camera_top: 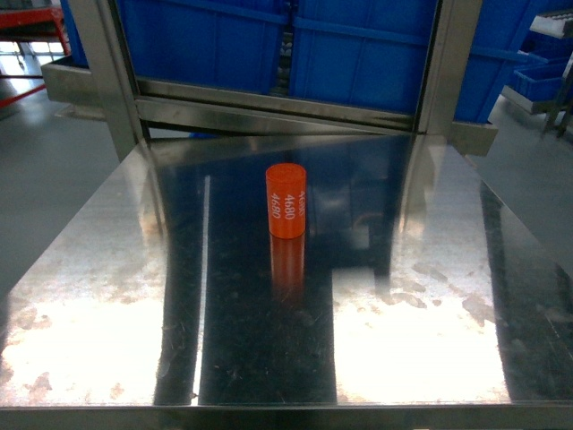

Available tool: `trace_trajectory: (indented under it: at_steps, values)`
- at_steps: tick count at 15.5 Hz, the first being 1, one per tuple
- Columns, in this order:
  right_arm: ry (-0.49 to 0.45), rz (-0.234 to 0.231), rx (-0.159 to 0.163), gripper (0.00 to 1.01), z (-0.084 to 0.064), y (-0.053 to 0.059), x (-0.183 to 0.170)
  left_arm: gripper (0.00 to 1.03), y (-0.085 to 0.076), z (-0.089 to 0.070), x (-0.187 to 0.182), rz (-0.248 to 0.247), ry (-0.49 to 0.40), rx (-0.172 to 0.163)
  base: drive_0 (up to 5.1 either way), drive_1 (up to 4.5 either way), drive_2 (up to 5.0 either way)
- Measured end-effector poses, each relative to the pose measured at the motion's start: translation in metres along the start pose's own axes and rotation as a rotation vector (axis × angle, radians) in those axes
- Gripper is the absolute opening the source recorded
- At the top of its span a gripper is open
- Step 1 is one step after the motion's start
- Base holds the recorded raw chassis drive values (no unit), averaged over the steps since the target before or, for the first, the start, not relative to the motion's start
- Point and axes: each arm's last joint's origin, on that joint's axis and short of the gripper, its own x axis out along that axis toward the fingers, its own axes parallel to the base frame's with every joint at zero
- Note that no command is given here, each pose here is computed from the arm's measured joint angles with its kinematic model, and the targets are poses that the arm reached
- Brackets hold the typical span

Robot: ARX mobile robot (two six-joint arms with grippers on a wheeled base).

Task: Pick capacitor and pack into box

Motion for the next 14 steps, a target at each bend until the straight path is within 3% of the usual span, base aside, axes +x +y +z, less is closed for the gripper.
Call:
trace_trajectory:
  at_steps: [7, 8, 9, 10, 12, 14]
  values:
    - [0.003, 0.0, 0.0, 0.98, 0.0, 0.0, 0.0, 0.98, 0.0, 0.0, 0.0, 0.001, -0.002, 0.0, 0.0, 0.0, 0.0]
    - [0.003, 0.0, 0.0, 0.98, 0.0, 0.0, 0.0, 0.98, -0.001, -0.001, 0.0, 0.012, 0.033, -0.001, 0.0, 0.0, 0.0]
    - [0.003, -0.001, 0.0, 0.98, 0.0, 0.0, 0.0, 0.98, -0.005, 0.001, 0.008, 0.056, 0.087, -0.006, 0.0, 0.0, 0.0]
    - [0.002, 0.0, 0.0, 0.98, 0.0, 0.0, 0.0, 0.98, -0.012, 0.016, 0.023, 0.061, 0.088, -0.008, 0.0, 0.0, 0.0]
    - [0.003, 0.0, 0.0, 0.98, 0.0, 0.0, 0.0, 0.98, -0.026, 0.056, 0.082, 0.075, -0.022, -0.045, 0.0, 0.0, 0.0]
    - [0.003, 0.0, 0.0, 0.98, 0.0, 0.0, 0.0, 0.98, -0.046, 0.07, 0.141, 0.014, -0.061, -0.076, 0.0, 0.0, 0.0]
